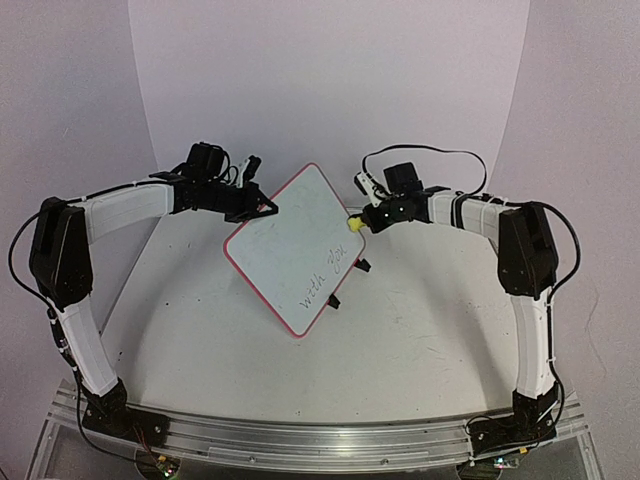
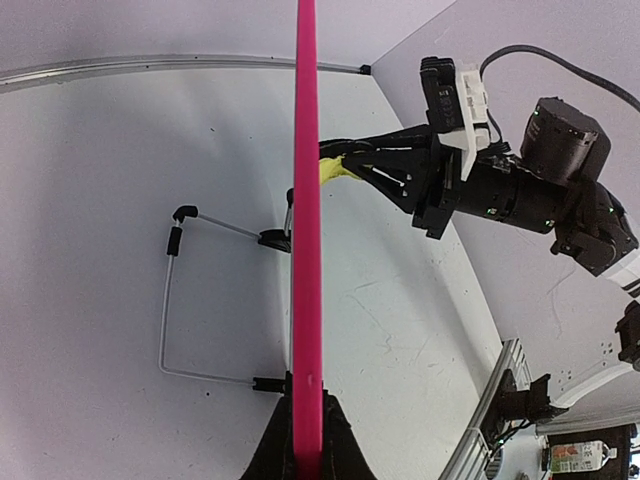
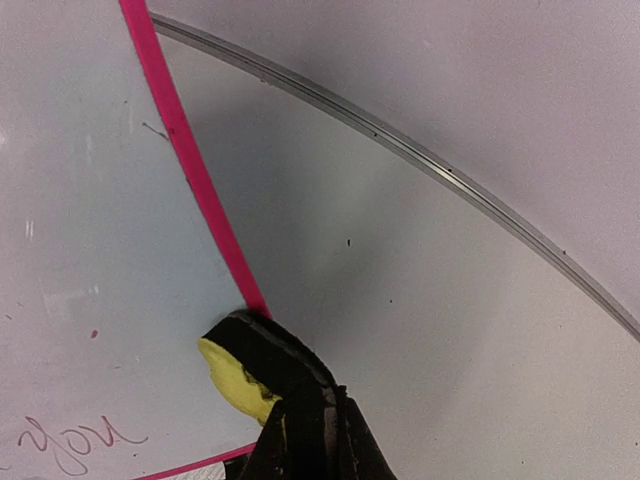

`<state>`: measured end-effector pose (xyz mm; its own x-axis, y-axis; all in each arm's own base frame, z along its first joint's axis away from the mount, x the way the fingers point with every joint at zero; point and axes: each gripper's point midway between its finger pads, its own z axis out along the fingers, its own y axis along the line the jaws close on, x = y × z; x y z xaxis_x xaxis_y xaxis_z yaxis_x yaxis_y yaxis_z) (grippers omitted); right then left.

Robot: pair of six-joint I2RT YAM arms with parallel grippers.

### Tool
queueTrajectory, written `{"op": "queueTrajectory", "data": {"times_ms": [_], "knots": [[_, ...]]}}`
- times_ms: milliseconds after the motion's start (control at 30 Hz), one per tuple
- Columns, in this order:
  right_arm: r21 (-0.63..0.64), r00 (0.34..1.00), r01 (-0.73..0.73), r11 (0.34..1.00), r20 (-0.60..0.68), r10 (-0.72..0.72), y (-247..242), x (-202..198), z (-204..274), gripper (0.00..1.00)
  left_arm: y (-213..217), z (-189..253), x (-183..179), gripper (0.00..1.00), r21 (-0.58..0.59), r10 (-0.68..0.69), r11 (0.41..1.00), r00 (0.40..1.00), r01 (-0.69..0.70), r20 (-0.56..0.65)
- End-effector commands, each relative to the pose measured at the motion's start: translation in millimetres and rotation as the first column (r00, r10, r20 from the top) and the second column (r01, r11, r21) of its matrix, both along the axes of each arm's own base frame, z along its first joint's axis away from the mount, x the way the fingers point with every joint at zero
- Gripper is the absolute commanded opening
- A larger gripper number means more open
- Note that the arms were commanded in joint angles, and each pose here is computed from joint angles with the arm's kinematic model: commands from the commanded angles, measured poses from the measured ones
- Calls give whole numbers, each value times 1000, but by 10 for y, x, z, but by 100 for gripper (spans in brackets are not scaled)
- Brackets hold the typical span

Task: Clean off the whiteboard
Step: Erase the whiteboard at the center of the board.

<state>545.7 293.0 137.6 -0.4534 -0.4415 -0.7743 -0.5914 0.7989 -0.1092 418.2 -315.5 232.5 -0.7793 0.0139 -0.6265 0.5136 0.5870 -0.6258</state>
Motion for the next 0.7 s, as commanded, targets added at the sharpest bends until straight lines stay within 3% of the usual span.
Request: {"op": "queueTrajectory", "data": {"times_ms": [0, 200, 433, 567, 667], "knots": [[115, 973, -229, 967, 48, 225, 400, -260, 331, 0, -365, -304, -573, 0, -9, -213, 977, 965, 214, -152], [216, 911, -408, 887, 34, 411, 763, -582, 540, 0, -379, -332, -567, 0, -10, -215, 976, 963, 216, -160], [325, 862, -478, 816, -2, 506, 994, -777, 738, 0, -383, -332, -569, 0, -7, -213, 977, 964, 214, -159], [401, 879, -420, 814, -44, 475, 1049, -719, 808, 0, -388, -336, -563, 0, -8, -213, 977, 964, 215, -160], [496, 915, -243, 834, -169, 367, 976, -516, 716, 0, -398, -330, -565, 0, -8, -216, 976, 964, 217, -158]]}}
